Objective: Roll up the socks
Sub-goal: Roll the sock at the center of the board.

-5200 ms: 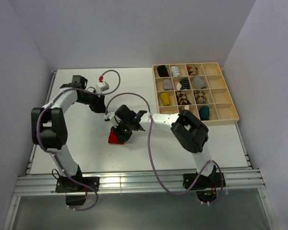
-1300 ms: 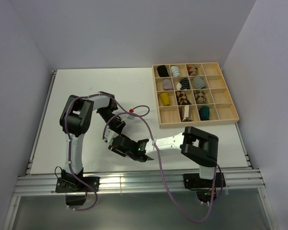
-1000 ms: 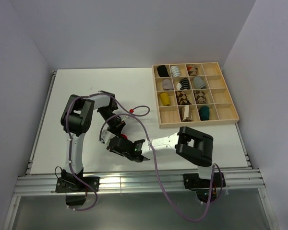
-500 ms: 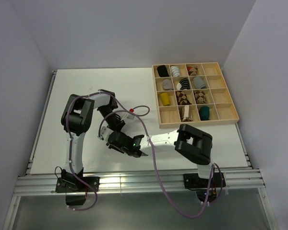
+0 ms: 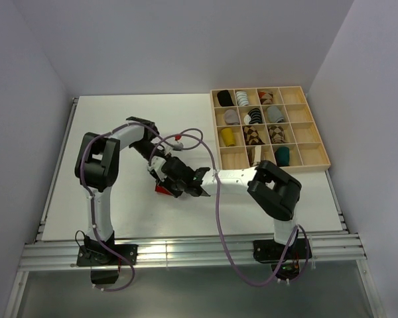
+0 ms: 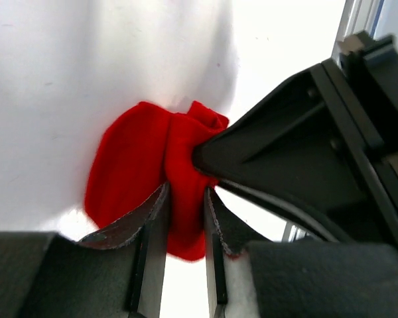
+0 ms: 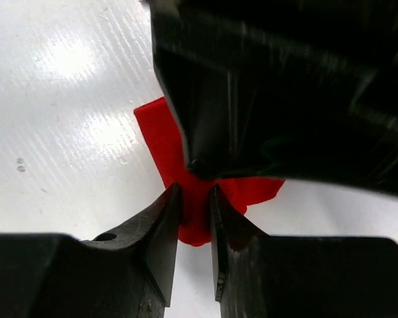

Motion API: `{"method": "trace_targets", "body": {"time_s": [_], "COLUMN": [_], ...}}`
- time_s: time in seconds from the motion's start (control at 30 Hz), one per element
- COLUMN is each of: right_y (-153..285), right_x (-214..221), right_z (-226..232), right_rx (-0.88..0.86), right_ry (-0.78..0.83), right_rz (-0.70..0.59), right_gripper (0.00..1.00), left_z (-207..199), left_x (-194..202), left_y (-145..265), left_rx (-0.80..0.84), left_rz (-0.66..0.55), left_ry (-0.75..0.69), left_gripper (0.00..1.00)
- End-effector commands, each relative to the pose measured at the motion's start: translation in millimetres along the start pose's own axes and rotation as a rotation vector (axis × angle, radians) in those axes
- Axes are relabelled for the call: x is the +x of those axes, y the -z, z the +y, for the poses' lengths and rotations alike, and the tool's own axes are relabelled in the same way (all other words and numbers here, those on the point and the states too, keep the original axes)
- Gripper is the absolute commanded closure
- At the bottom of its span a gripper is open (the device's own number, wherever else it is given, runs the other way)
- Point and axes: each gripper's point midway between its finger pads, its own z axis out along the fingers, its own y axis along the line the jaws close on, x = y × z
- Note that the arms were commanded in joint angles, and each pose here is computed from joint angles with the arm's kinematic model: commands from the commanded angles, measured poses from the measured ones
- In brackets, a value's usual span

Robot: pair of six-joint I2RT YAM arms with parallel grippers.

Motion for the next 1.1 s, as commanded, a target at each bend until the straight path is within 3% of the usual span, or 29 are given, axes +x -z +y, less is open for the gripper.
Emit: {"method": "trace_targets", "body": {"time_s": [0.0,0.3,0.63,0.73,0.9,1.07], "right_y": [11,5,5,5,4,-3], "right_x": [48,48,36,35,33,42], "right_z": [25,15,-3,-6,-10,-9], "right_rx": [-0.16,-0.259,-0.421,-0.438,-0.461,-0.547], "right_ry": [-0.06,-0.167,-0.325,-0.342,-0.375,-0.431], "right_rz": [0.187,0.242,0.296,0.298,0.324,0.388], "right_gripper": [1.0,1.0,1.0,1.0,1.0,1.0], "left_z": [6,28,27,27,3,0], "left_x": [-28,-22,-47,-44,-37,-17], "left_y": [31,63,164,183,190,153], "left_rx": [-0.088,-0.248,-0.561,-0.609,-0.742,-0.878], "left_rz": [-0.146,-0.251,-0.65,-0.694,-0.683,-0.51], "left_ry": [-0.066,-0.06,-0.012,-0.005,-0.218,-0.393], "left_gripper": [0.7,0.7,0.69,0.68,0.63,0.57]}}
